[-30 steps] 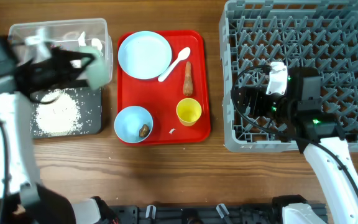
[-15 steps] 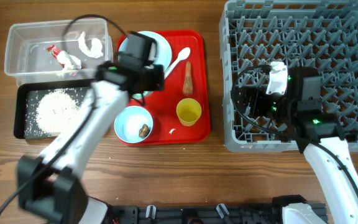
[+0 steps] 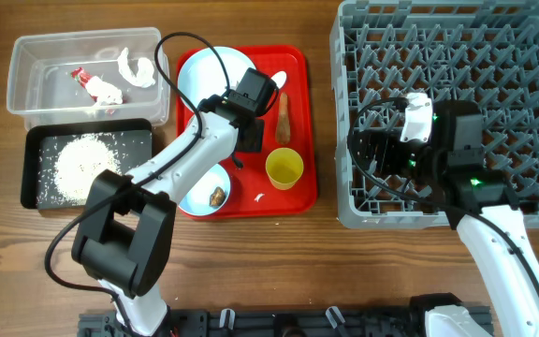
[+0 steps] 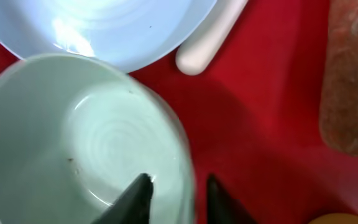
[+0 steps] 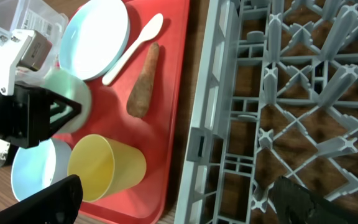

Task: Sort waste into correct bins and load items into the dishwasher rack
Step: 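Return the empty mint bowl to the red tray and release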

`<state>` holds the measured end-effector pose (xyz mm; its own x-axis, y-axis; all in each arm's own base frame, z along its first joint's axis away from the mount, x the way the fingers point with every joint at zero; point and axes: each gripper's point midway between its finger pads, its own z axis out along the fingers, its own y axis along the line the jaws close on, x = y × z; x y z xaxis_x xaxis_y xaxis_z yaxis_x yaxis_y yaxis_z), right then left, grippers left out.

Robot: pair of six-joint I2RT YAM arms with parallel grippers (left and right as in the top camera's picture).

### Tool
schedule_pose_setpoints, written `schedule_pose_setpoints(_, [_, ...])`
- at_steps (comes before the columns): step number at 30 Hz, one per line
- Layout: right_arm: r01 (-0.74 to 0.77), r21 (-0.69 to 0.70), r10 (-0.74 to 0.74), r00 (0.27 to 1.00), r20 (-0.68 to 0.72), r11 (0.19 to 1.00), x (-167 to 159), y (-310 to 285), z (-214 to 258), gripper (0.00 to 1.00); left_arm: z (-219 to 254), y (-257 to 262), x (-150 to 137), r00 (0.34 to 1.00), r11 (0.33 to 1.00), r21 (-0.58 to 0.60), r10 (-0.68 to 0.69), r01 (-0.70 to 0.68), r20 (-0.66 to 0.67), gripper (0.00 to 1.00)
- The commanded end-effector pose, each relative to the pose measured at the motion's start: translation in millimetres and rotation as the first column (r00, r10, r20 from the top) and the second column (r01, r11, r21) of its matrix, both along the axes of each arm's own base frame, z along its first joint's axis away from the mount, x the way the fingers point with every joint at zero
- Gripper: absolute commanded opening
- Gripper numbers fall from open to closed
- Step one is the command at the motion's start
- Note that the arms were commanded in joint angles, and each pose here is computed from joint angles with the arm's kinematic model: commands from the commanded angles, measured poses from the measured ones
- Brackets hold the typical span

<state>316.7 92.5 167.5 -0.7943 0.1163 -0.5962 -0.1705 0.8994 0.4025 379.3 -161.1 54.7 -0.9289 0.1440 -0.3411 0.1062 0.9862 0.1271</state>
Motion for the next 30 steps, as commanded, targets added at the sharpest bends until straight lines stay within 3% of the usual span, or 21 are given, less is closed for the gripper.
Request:
schedule_pose_setpoints(1, [-0.006,0.02,0.006,1.0,0.009,1.0,4,3,7,0.99,4,1,3,1.0,1.0,0.016,0.003,-0.003,0.021,0.5])
schedule_pose_setpoints(4, [-0.006,0.02,0.006,1.0,0.009,1.0,4,3,7,0.99,17,-1,-1,1.0,1.0,-0.013,0.015,-0.015,0.017,0.59])
schedule_pose_setpoints(9, [-0.006,0.02,0.006,1.0,0.009,1.0,4,3,7,0.99,55,0,-12,0.994,0.991,-0.081,0.105,-0.103,0.019,0.6])
schedule_pose_setpoints(13, [-0.006,0.019,0.006,1.0,0.0,1.0,5,3,4,0.99,73,-5,-43,0.976,0.959,-0.187,0.203,-0.214,-0.076,0.6])
schedule_pose_setpoints(22, [-0.005,0.017,0.006,0.999,-0.034,1.0,6,3,-7,0.99,31,-3,-93,0.959,0.974,-0.083,0.192,-0.213,-0.208,0.58])
schedule_pose_setpoints(30, [-0.005,0.015,0.006,0.998,-0.06,1.0,6,3,-14,0.99,-4,-3,-106,0.964,0.98,-0.069,0.169,-0.187,-0.205,0.5])
